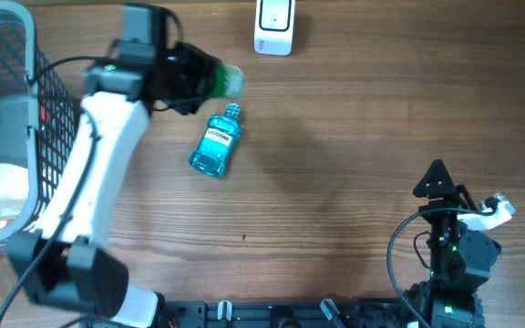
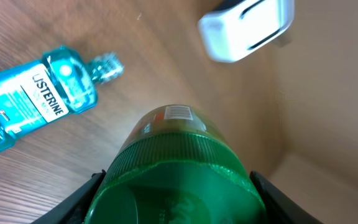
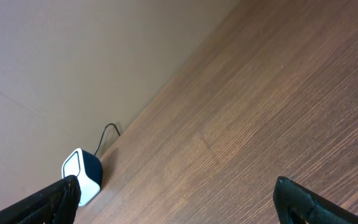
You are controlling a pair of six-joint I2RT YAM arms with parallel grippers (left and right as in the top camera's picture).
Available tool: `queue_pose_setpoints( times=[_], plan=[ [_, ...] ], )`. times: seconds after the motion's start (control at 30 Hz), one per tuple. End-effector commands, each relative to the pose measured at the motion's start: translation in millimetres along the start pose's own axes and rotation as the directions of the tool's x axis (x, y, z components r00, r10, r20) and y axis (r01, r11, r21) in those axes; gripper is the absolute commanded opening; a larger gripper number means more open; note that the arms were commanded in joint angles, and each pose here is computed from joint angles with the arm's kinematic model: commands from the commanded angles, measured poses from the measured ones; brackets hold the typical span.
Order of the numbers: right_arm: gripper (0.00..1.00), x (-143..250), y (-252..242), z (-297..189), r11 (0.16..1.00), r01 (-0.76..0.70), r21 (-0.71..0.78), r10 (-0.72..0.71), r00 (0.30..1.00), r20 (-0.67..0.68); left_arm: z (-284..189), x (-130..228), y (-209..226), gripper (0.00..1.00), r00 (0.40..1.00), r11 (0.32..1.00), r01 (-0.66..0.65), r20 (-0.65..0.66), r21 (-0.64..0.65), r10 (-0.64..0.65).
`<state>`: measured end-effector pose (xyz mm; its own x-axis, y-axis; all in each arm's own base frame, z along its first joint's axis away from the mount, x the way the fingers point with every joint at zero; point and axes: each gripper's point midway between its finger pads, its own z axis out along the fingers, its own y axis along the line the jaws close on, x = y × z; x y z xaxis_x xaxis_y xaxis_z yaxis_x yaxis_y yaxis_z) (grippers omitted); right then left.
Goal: Scan the item barcode
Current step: 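Carry the green container to the scanner and set it beside the bottle, then reach the left gripper into the basket and grasp the clear plastic bag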
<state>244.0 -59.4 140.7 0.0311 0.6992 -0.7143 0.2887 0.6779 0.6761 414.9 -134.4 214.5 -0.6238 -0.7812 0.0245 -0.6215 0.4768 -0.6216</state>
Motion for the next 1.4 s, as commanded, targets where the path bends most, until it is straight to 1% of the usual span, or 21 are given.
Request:
queue_pose_setpoints(
  times=[0.0, 0.1, 0.13, 0.17, 0.33, 0.47, 0.67, 0.7, 0.77, 0.87, 0.9, 0.93, 1.0, 1.03, 1.1, 1.13, 1.2, 1.27, 1.33, 1.37],
  plan=[
    [1.00, -5, -1, -1, 1.000, 0.018, 0.008, -0.018, 1.000, 0.024, 37, 25, 5, 0.58, 0.984, 0.982, -0.173, -0.047, -0.077, 0.169],
    [1.00, -5, -1, -1, 1.000, 0.018, 0.008, -0.018, 1.000, 0.024, 57, 38, 21, 0.59, 0.966, 0.953, -0.258, -0.073, -0.161, 0.250],
    [1.00, -5, -1, -1, 1.000, 0.017, 0.008, -0.018, 1.000, 0.024, 66, 44, 32, 0.60, 0.948, 0.923, -0.317, -0.085, -0.217, 0.306],
    [1.00, -5, -1, -1, 1.000, 0.017, 0.008, -0.018, 1.000, 0.024, 71, 47, 38, 0.60, 0.938, 0.906, -0.347, -0.094, -0.244, 0.334],
    [1.00, -5, -1, -1, 1.000, 0.017, 0.008, -0.018, 1.000, 0.024, 86, 66, 58, 0.61, 0.875, 0.805, -0.482, -0.137, -0.345, 0.465],
    [1.00, -5, -1, -1, 1.000, 0.017, 0.008, -0.018, 1.000, 0.024, 98, 74, 74, 0.62, 0.838, 0.726, -0.531, -0.140, -0.438, 0.528],
    [1.00, -5, -1, -1, 1.000, 0.018, 0.008, -0.018, 1.000, 0.024, 125, 91, 97, 0.63, 0.793, 0.632, -0.581, -0.181, -0.514, 0.581],
    [1.00, -5, -1, -1, 1.000, 0.018, 0.008, -0.018, 1.000, 0.025, 130, 92, 102, 0.64, 0.787, 0.613, -0.586, -0.190, -0.530, 0.587],
    [1.00, -5, -1, -1, 1.000, 0.017, 0.008, -0.018, 1.000, 0.024, 141, 94, 114, 0.69, 0.779, 0.583, -0.593, -0.212, -0.556, 0.590],
    [1.00, -5, -1, -1, 1.000, 0.017, 0.008, -0.018, 1.000, 0.024, 149, 95, 123, 0.74, 0.777, 0.563, -0.595, -0.231, -0.573, 0.586],
    [1.00, -5, -1, -1, 1.000, 0.017, 0.008, -0.018, 1.000, 0.024, 149, 93, 124, 0.77, 0.773, 0.555, -0.596, -0.228, -0.581, 0.591],
    [1.00, -5, -1, -1, 1.000, 0.018, 0.008, -0.018, 1.000, 0.024, 148, 89, 124, 0.82, 0.772, 0.548, -0.591, -0.218, -0.593, 0.597],
    [1.00, -5, -1, -1, 1.000, 0.018, 0.008, -0.018, 1.000, 0.024, 134, 75, 118, 0.98, 0.762, 0.528, -0.573, -0.170, -0.627, 0.624],
    [1.00, -5, -1, -1, 1.000, 0.017, 0.008, -0.018, 1.000, 0.024, 126, 71, 113, 1.00, 0.758, 0.525, -0.566, -0.152, -0.636, 0.634],
    [1.00, -5, -1, -1, 1.000, 0.018, 0.008, -0.018, 1.000, 0.024, 98, 60, 92, 1.00, 0.748, 0.533, -0.545, -0.090, -0.647, 0.657],
    [1.00, -5, -1, -1, 1.000, 0.017, 0.008, -0.018, 1.000, 0.024, 76, 54, 73, 1.00, 0.745, 0.557, -0.536, -0.044, -0.635, 0.666],
    [1.00, -5, -1, -1, 1.000, 0.017, 0.008, -0.018, 1.000, 0.024, 33, 51, 34, 1.00, 0.730, 0.611, -0.550, 0.027, -0.569, 0.683],
    [1.00, -5, -1, -1, 1.000, 0.018, 0.008, -0.018, 1.000, 0.024, -12, 56, -11, 1.00, 0.690, 0.646, -0.614, 0.090, -0.453, 0.718],
    [1.00, -5, -1, -1, 1.000, 0.018, 0.008, -0.018, 1.000, 0.024, -63, 64, -55, 1.00, 0.643, 0.665, -0.677, 0.187, -0.315, 0.743],
    [1.00, -5, -1, -1, 1.000, 0.018, 0.008, -0.018, 1.000, 0.024, -83, 66, -69, 1.00, 0.623, 0.665, -0.696, 0.230, -0.273, 0.747]
  ],
)
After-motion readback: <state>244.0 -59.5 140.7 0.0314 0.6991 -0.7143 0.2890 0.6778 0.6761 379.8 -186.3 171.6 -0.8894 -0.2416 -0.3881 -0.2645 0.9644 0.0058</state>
